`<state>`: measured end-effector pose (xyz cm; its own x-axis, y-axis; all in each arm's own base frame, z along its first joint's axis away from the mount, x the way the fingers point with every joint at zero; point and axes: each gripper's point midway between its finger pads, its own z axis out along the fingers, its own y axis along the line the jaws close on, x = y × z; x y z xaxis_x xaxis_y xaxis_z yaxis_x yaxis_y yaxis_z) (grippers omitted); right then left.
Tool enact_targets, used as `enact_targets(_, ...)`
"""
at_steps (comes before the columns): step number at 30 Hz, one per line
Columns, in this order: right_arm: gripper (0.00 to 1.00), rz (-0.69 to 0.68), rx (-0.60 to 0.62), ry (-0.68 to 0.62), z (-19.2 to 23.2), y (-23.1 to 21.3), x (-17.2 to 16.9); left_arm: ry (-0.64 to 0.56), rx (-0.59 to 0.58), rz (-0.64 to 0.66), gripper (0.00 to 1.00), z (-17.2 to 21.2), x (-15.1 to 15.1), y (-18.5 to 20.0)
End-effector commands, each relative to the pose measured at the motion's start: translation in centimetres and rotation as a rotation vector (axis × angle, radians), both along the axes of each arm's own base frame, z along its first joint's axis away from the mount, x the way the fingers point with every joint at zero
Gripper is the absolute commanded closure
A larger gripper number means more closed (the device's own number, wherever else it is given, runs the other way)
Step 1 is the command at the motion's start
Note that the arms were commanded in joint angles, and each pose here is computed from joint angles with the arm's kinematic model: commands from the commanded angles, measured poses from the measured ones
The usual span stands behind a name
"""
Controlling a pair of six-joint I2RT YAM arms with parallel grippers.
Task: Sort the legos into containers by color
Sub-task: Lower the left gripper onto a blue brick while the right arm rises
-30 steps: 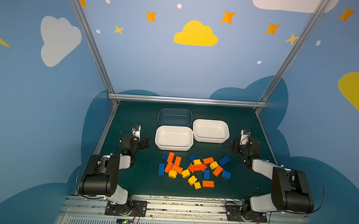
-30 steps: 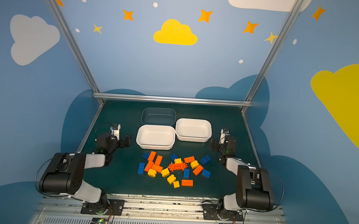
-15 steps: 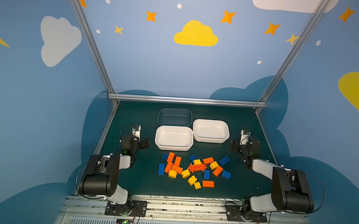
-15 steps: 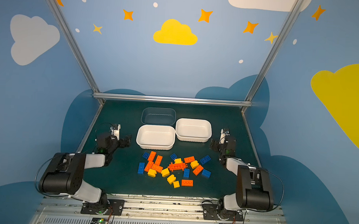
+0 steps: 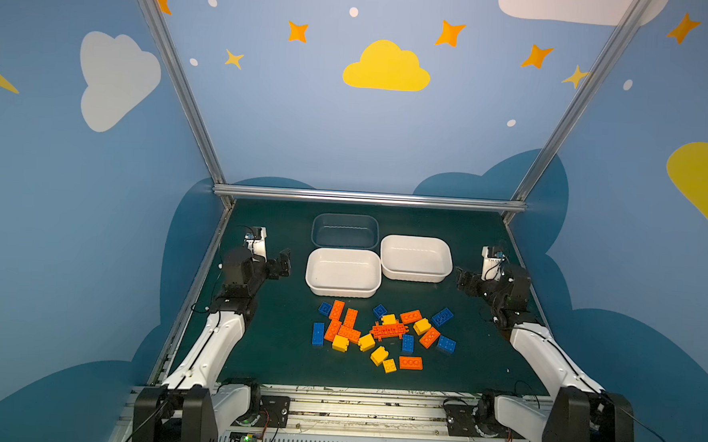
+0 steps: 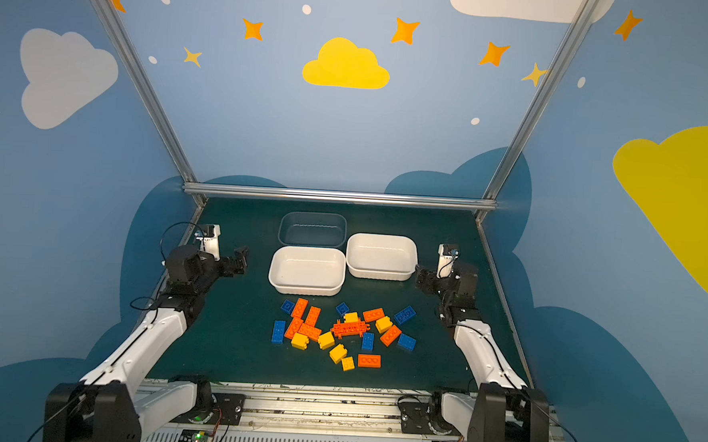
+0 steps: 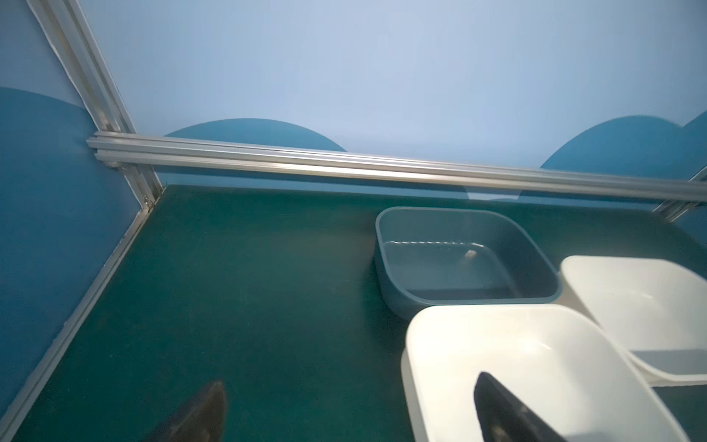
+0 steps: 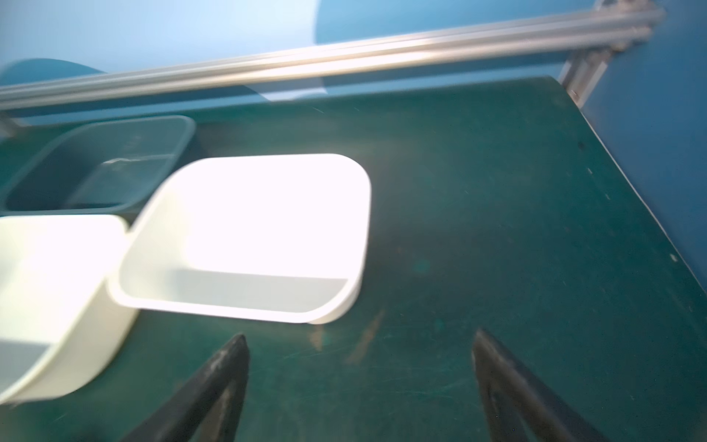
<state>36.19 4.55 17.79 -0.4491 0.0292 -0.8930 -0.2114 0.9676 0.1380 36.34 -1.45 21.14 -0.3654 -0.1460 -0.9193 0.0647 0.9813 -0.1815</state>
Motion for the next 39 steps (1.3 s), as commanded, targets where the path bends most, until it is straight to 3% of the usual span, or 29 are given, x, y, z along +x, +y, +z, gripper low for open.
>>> enact_targets(1, 0.1, 0.194, 0.034, 0.051, 1.2, 3.3, -2.5, 0.333, -0.139, 0.012, 0.0, -5.0, -4.6, -1.8)
enact_targets(4, 0.1, 0.347, 0.013, 0.026, 3.4, 5.7, -4.4, 0.477, -0.156, 0.027, 0.01, -5.9, -7.4, -3.1)
enact_targets(7, 0.1, 0.414, 0.03, 0.031, 4.6, 7.5, -6.2, 0.588, -0.223, 0.053, 0.01, -6.5, -9.9, -4.1)
enact_targets(12, 0.1, 0.547, 0.072, 0.132, 5.0, 10.5, -10.0, 0.658, -0.261, 0.039, 0.04, -7.4, -13.1, -6.1)
enact_targets(16, 0.1, 0.644, 0.088, 0.222, 4.1, 12.8, -12.9, 0.721, -0.226, 0.017, 0.09, -9.5, -14.7, -7.8)
enact_targets(23, 0.1, 0.728, 0.03, 0.294, 2.2, 15.4, -15.4, 0.772, -0.119, -0.018, 0.24, -12.6, -15.0, -10.8)
enact_targets(33, 0.1, 0.762, -0.026, 0.335, 0.3, 16.9, -15.8, 0.814, -0.028, -0.04, 0.39, -15.9, -14.7, -13.3)
enact_targets(39, 0.1, 0.766, -0.041, 0.342, -0.2, 16.9, -15.9, 0.841, 0.027, -0.001, 0.45, -17.2, -14.6, -12.9)
